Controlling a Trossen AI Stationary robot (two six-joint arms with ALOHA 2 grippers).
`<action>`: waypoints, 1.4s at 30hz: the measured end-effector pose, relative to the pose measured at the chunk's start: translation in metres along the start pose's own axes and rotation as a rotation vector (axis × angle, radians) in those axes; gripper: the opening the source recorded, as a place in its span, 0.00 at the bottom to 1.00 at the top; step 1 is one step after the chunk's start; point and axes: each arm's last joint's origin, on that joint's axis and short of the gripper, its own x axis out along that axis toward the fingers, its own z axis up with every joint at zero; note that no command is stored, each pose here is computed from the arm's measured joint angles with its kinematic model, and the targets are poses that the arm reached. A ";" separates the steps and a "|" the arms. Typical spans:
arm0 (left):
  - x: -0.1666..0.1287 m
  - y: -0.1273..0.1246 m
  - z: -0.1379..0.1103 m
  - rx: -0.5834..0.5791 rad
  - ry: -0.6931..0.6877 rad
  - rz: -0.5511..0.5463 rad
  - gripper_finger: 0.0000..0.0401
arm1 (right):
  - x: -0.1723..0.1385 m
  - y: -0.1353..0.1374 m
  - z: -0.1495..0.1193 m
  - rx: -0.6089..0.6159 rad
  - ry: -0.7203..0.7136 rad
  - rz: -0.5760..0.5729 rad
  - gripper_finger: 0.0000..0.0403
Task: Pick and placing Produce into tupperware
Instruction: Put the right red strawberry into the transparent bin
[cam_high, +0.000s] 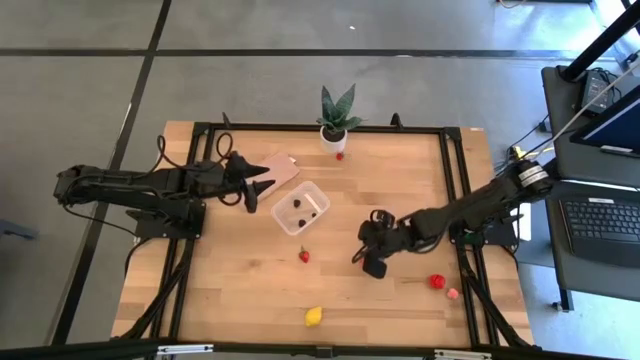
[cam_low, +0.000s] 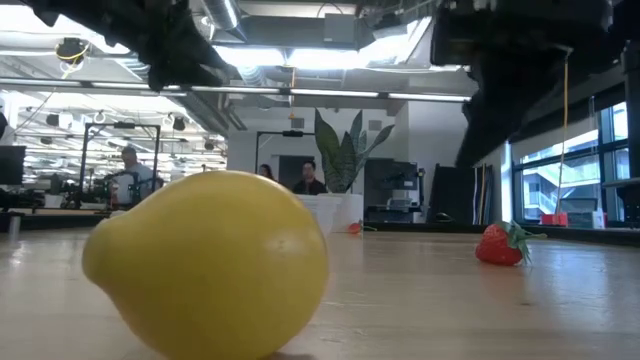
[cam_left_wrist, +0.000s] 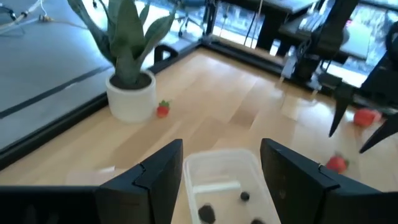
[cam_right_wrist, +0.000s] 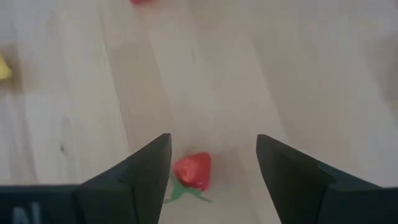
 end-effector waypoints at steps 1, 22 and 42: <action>0.000 0.000 -0.001 0.005 0.014 -0.001 0.52 | 0.004 0.002 -0.003 0.015 0.018 -0.009 0.59; -0.001 0.003 -0.011 0.039 0.113 0.006 0.52 | 0.013 0.011 -0.008 0.256 0.054 0.040 0.72; -0.001 0.003 -0.011 0.040 0.113 0.007 0.52 | 0.033 0.011 -0.018 0.317 0.142 -0.020 0.71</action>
